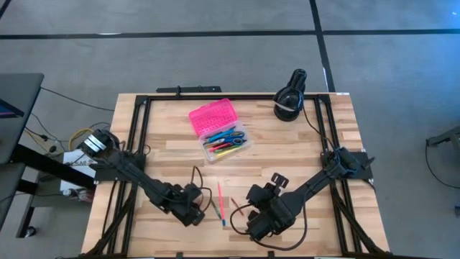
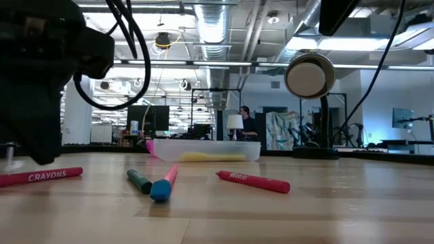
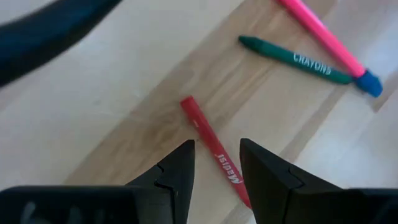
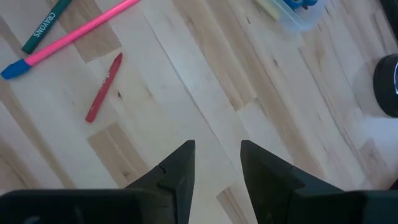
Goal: Pick & place school supplies into a supply box
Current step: Put the red crayon into the pink supply box
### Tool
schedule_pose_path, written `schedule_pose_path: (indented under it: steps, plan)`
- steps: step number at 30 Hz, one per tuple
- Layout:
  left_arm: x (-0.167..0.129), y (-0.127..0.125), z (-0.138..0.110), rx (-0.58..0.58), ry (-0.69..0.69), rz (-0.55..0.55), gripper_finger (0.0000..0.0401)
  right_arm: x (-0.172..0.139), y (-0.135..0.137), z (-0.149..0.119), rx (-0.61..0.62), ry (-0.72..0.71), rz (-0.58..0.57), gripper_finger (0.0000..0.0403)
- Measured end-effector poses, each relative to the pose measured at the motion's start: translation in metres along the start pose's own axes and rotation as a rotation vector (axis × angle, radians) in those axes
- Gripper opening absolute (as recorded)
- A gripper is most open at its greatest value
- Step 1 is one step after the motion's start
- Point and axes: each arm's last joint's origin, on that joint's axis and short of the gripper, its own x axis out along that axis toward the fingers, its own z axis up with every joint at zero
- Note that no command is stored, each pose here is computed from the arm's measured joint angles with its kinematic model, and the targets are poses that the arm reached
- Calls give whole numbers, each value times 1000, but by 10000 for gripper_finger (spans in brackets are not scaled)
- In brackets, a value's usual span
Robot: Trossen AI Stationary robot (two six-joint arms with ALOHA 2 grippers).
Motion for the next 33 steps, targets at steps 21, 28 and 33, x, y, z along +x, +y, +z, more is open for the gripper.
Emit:
schedule_pose_path:
  steps: [21,28,33]
  plan:
    - [14,11,2,85,35,183,121,-9,9,-17,50,9,32,122]
    - [14,19,7,130,101,245,121,-9,8,-16,55,9,30,122]
    - [15,22,10,147,188,246,121,-7,7,-13,56,12,26,122]
